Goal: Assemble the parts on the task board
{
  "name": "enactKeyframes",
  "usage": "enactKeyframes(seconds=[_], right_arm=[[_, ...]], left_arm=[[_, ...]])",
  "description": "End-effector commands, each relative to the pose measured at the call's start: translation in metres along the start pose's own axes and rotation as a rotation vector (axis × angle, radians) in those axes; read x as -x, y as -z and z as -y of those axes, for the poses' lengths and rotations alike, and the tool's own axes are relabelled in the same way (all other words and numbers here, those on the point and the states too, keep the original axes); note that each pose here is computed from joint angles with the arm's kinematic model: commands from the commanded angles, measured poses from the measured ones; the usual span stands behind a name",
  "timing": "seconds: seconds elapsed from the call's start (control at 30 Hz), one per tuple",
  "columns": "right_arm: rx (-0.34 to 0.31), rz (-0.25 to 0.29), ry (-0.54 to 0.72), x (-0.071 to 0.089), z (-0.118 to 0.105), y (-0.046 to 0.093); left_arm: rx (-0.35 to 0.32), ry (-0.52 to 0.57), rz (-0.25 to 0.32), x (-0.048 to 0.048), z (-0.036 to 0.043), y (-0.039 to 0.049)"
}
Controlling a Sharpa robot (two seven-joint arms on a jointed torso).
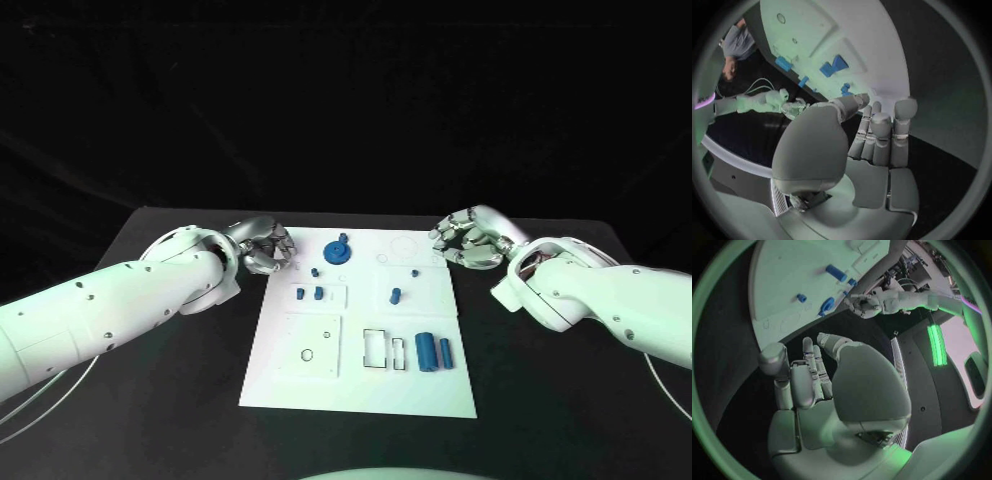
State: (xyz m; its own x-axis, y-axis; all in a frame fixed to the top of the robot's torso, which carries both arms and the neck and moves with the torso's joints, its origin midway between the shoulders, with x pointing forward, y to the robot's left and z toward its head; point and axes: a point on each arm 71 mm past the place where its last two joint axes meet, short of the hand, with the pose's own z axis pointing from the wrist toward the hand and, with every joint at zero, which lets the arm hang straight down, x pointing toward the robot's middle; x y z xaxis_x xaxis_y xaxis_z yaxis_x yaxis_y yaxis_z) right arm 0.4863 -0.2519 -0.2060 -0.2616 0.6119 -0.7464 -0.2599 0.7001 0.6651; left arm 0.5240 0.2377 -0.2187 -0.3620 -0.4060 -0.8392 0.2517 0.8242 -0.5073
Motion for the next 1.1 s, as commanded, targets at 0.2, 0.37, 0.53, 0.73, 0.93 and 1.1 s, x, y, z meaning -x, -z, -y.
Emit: enactKeyframes(seconds=[0.2, 0.37, 0.53, 0.73, 0.93, 1.1], right_arm=[[0.081, -0.17, 0.406, -0.019, -0.013, -0.001], [0.095, -0.183, 0.532, -0.027, -0.021, -0.005], [0.102, -0.173, 0.601, -0.032, -0.027, -0.009], [0.11, -0.172, 0.655, -0.04, -0.035, -0.016], [0.116, -0.176, 0.682, -0.045, -0.039, -0.021], [0.116, -0.179, 0.702, -0.046, -0.039, -0.024]], left_arm=[[-0.025, 0.716, 0.117, 0.0156, -0.0088, 0.0165], [-0.105, 0.946, 0.152, 0.0168, -0.0031, 0.0285], [-0.153, 1.056, 0.159, 0.0136, 0.0047, 0.0381], [-0.199, 1.112, 0.152, 0.0095, 0.0174, 0.0458], [-0.232, 1.127, 0.153, 0.0081, 0.0262, 0.0494], [-0.245, 1.13, 0.16, 0.0079, 0.03, 0.0514]])
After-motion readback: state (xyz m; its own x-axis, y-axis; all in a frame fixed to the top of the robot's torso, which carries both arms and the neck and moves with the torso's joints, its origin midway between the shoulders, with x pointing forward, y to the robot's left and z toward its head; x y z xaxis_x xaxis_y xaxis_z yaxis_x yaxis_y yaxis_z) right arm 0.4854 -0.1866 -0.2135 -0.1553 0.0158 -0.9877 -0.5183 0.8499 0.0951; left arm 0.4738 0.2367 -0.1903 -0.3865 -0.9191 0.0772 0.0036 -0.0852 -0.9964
